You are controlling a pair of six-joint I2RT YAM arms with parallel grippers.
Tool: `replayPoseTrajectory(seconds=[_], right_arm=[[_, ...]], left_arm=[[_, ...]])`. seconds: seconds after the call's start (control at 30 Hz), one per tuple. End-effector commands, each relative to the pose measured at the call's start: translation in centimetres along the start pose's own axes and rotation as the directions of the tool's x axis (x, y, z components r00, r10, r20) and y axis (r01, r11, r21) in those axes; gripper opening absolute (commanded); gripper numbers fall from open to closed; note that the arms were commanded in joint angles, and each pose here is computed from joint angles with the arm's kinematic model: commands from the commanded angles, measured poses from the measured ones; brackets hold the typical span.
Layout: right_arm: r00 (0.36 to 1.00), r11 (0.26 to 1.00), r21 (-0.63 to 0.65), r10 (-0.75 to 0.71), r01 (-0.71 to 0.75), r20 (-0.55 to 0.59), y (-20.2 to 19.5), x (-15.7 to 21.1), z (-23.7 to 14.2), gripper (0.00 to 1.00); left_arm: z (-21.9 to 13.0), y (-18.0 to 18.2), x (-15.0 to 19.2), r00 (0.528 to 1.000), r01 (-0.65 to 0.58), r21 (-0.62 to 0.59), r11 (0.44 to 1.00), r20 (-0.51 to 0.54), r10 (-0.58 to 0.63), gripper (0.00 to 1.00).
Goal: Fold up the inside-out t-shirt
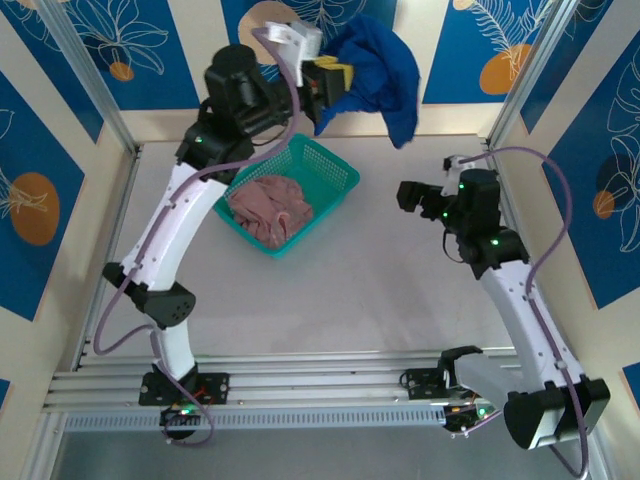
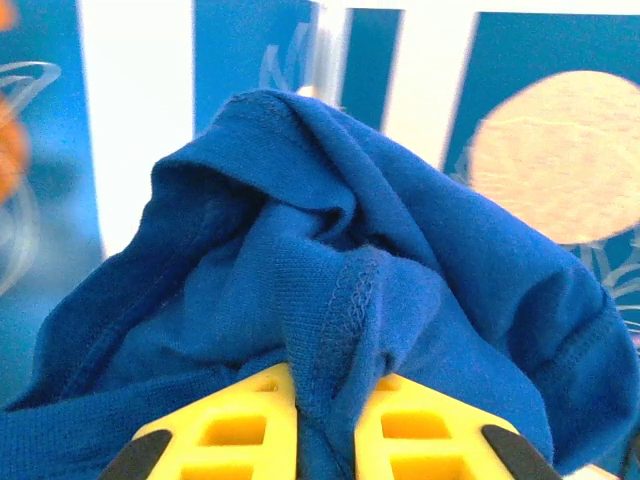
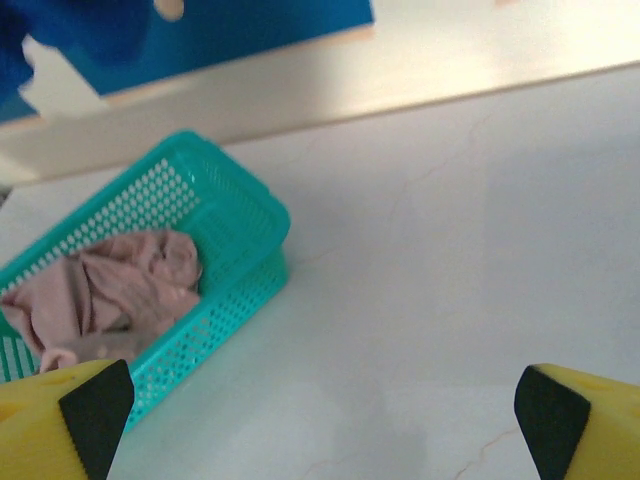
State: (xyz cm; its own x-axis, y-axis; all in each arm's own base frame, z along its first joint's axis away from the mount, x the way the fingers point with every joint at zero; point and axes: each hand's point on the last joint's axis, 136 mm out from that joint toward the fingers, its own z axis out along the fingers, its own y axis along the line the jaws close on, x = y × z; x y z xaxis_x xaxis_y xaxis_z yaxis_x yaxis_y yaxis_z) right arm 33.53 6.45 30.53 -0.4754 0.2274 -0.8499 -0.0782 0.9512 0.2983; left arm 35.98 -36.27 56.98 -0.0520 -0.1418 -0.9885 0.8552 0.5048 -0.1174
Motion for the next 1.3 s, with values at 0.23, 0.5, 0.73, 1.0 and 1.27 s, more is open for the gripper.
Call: replayPoseTrajectory(seconds=[0.23,0.5,0.73,1.0,1.27], right_arm=[[0.996,0.986,0.166,-0.008,-0.006,0.086,-3.1,-3.1,-6.9,0.99],[0.999,0.985,0.172,-0.024,0.02,0.023,-3.7,-0.7,-5.7,0.98],[1.0,0.999,0.036,-0.001,0.002,-0.026,-1.8,1.5,-3.6,0.98],[0.997,0.998,-0.061,0.024,-0.029,-0.079,0.4,2.6,-1.5,0.98],[0.997,0.998,-0.059,0.012,-0.017,-0.074,0.4,3.2,-2.1,0.98]], left_arm=[[7.8,-3.8,16.1,0.934,0.178,0.127,0.976,-0.334,-0.127,0.02],[6.1,2.1,28.3,0.804,0.034,-0.16,0.987,-0.581,-0.122,0.76],[-5.6,12.5,35.1,0.666,-0.318,-0.431,0.845,-0.736,-0.124,0.96],[-4.9,13.5,41.0,0.497,-0.309,-0.283,0.908,-0.862,-0.1,0.9],[-3.4,12.5,44.6,0.434,-0.209,-0.213,0.954,-0.895,-0.105,0.76]])
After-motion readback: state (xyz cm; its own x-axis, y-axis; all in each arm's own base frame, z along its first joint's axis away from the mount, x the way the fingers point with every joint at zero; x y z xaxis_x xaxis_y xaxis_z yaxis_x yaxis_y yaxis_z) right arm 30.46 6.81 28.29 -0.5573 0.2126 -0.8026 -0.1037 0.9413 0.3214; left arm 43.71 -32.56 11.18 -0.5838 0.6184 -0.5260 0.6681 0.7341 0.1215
